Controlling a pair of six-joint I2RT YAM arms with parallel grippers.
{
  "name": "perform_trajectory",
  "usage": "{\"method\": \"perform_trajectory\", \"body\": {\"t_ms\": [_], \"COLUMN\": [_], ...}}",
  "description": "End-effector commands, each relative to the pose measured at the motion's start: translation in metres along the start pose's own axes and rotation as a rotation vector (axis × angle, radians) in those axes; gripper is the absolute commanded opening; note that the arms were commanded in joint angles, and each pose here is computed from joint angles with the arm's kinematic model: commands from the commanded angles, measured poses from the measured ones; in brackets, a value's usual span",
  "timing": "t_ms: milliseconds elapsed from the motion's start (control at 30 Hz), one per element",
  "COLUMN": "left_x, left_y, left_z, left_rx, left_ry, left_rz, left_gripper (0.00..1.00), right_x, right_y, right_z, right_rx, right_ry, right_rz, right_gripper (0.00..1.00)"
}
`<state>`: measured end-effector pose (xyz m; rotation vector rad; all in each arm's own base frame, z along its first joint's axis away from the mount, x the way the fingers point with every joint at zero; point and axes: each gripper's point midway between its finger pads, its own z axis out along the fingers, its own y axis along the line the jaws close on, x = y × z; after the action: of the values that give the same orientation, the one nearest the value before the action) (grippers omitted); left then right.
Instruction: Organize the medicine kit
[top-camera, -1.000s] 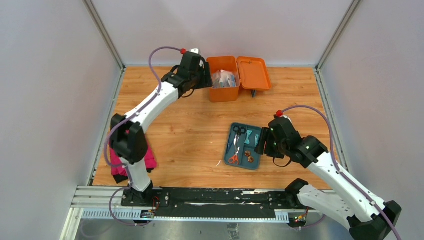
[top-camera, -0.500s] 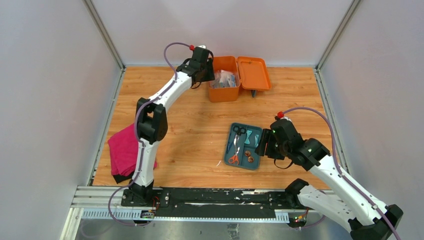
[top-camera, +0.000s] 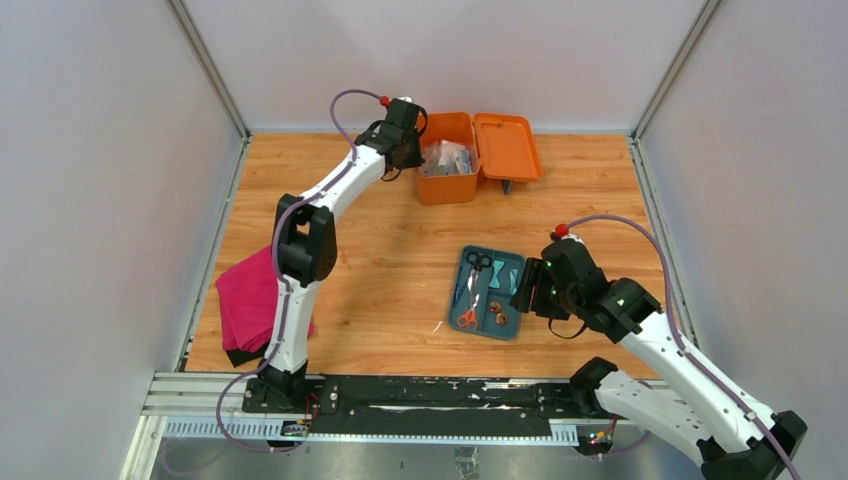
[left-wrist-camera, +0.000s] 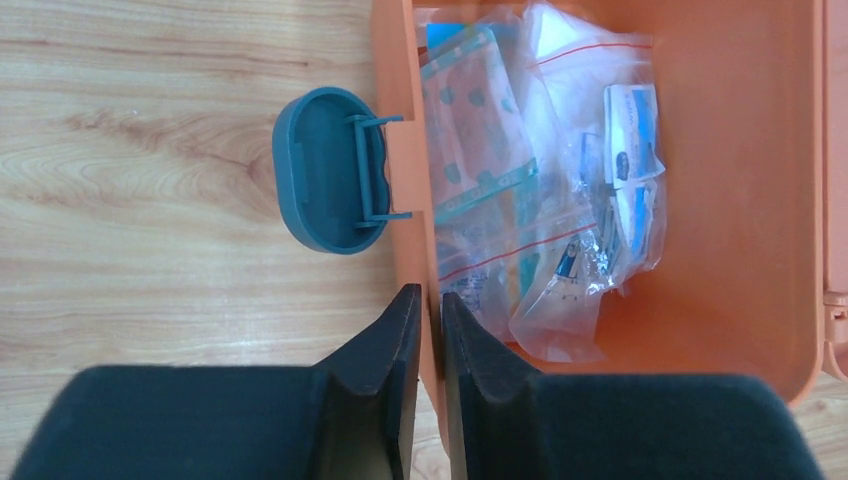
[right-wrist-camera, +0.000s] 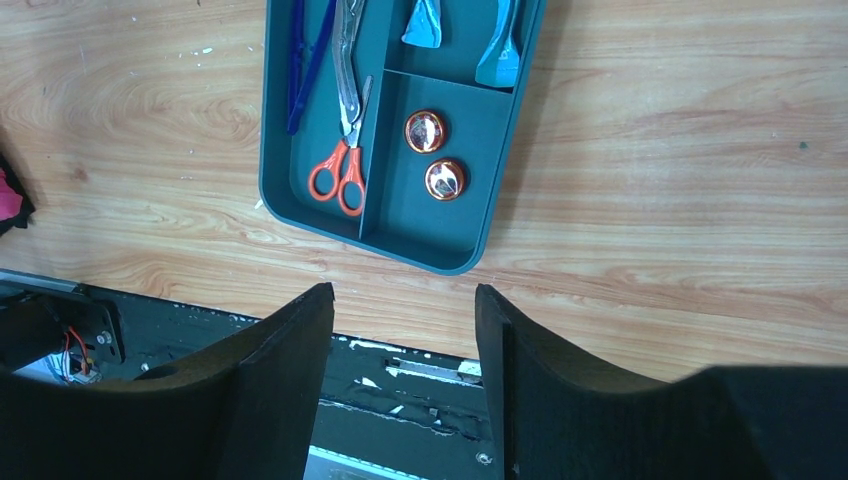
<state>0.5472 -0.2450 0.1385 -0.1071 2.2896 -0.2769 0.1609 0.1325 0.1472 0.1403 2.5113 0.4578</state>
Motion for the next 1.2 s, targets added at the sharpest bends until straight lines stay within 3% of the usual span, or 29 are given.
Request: {"method": "perform_trajectory", "body": {"t_ms": [0,467,667,1167], "left_x": [0.004,0.034,0.066,0.130], "left_y": [0.014,0.066,0.088,0.101], "left_z": [-0.010,-0.088,-0.127,-0.172], "left_rx": [-0.046,-0.177,-0.192,-0.119], "left_ry": [0.010,-0.020,-0.025,0.020], "left_rz": [0.008,-0.045,-0.125,-0.159], "left_gripper": [0.16,0.00,0.00,0.00], "right_x": [0.001,-0.002,-0.003,-0.012], "right_y": [-0.007,-0.009,-0.008,-0.009], "right_z": [0.000,-0.005,-0.004,0.005], "right_rx": [0.015,0.021,0.027,0.088], "right_ry": [-0.013,-0.034,-0.028,-0.008], "right_rz": [0.013,0.024,0.020,-0.018], "right_gripper": [0.59,0.58,0.58,0.58]}}
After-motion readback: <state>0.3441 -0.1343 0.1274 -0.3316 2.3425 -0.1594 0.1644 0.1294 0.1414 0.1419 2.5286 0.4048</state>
